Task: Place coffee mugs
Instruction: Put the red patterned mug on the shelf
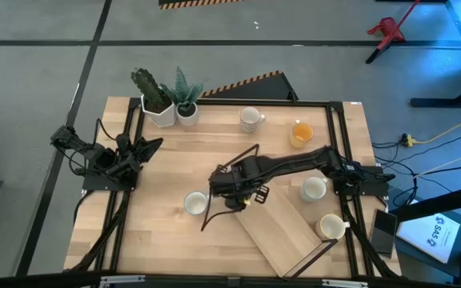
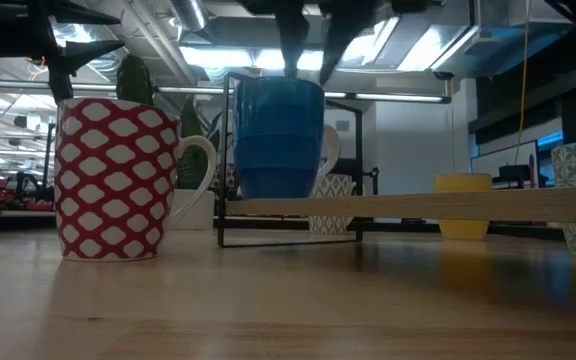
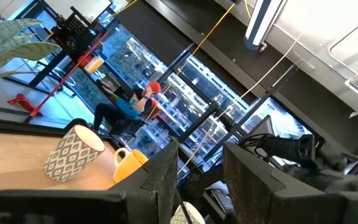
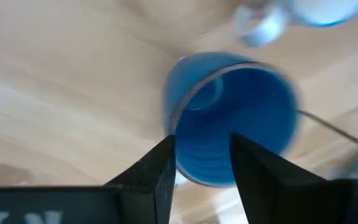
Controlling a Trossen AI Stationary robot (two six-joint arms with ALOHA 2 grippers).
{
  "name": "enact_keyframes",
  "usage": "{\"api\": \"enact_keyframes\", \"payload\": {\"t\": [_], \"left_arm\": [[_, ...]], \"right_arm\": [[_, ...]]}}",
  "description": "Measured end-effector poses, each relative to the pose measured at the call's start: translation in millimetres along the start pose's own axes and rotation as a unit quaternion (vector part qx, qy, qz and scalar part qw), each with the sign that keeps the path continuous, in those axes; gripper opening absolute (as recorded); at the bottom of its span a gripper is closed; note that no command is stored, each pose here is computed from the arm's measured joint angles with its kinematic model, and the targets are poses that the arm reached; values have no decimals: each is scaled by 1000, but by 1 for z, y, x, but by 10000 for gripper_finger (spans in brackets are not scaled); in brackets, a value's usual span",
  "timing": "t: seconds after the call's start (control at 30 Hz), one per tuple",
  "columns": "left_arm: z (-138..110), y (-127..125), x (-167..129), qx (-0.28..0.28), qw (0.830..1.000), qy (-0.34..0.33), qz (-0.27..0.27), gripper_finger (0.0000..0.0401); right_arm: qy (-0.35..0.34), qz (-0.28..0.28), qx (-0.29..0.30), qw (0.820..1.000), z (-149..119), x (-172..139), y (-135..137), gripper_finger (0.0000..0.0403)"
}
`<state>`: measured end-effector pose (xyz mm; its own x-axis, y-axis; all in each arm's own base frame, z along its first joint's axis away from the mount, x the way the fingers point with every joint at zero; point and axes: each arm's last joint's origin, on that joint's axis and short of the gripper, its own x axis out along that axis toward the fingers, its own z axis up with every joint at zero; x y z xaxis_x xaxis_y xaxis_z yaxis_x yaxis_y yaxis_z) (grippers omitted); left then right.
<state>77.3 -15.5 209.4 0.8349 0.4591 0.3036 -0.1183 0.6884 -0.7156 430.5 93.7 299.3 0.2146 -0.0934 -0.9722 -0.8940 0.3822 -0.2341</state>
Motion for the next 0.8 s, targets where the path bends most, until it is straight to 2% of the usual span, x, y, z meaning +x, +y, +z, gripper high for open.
{"api": "enact_keyframes", "payload": {"t": [0.2,0.43,0.6,0.8], "left_arm": [[0,0,0,-1,1000,1,-3,121],[0,0,0,-1,1000,2,-5,121],[0,-1,0,-1,1000,5,-14,121],[0,-1,0,-2,1000,6,-14,121]], "right_arm": [[-94,-57,4,994,14,-23,-3,138],[-149,-117,-32,981,43,-22,-1,138],[-180,-169,-65,967,64,0,-12,138],[-186,-170,-76,965,80,43,-22,138]]}}
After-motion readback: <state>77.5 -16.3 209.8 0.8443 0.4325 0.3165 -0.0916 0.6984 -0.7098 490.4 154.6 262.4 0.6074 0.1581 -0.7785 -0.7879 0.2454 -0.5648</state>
